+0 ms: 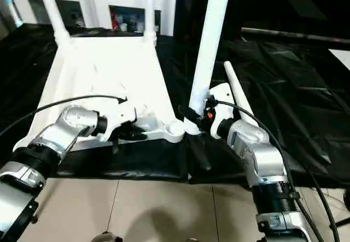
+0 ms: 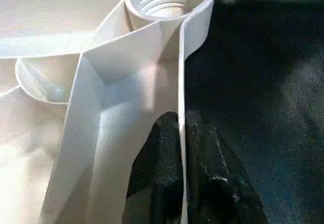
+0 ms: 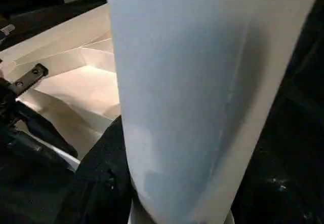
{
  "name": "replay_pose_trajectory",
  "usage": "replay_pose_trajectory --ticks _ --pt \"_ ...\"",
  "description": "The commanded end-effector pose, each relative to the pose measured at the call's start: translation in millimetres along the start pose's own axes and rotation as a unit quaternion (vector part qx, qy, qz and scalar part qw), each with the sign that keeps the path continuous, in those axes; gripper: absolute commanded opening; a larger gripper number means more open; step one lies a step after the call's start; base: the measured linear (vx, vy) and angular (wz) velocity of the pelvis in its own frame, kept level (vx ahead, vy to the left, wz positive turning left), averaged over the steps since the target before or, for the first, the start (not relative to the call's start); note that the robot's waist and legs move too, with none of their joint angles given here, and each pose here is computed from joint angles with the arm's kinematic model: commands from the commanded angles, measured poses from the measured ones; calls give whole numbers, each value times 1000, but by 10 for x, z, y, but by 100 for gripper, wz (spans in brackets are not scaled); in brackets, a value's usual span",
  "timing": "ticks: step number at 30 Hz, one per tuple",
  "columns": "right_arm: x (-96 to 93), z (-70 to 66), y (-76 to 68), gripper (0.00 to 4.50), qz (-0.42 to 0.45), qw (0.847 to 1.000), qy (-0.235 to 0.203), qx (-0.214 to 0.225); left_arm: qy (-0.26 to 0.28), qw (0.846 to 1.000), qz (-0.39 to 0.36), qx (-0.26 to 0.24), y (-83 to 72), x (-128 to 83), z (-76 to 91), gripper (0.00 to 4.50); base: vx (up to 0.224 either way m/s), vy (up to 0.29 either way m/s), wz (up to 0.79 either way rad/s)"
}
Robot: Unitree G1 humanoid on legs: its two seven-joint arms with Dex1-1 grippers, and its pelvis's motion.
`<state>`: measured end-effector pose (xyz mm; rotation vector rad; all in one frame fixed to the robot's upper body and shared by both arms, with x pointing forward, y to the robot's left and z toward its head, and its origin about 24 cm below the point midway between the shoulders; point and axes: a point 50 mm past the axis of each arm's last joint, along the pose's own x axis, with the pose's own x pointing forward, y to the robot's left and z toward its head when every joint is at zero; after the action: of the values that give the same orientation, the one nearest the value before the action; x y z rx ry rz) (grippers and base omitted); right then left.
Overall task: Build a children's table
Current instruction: Insert table leg to table base
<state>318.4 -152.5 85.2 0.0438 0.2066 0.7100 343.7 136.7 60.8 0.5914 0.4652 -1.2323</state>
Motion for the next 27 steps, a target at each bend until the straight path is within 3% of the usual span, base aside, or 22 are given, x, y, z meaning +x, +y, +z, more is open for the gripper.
replay_pose_trajectory --ticks 1,8,15,22,24,27 --pt "7 76 2 192 7 1000 -9 -10 15 1000 8 14 63 -41 36 2 0 0 0" --pt "117 60 85 192 68 998 13 5 3 1000 -12 13 59 -48 84 0 0 0 0" --pt "287 80 56 192 72 997 10 7 -39 999 -20 26 18 -29 180 0 0 0 0" --pt "358 120 12 192 69 998 -1 10 -47 999 -2 28 -18 -32 122 0 0 0 0" --pt "378 123 -5 192 71 997 -4 13 -55 998 -1 6 -18 -40 118 45 0 0 0" --pt "389 123 -12 192 72 997 -8 15 -55 998 7 12 -8 -51 121 62 0 0 0"
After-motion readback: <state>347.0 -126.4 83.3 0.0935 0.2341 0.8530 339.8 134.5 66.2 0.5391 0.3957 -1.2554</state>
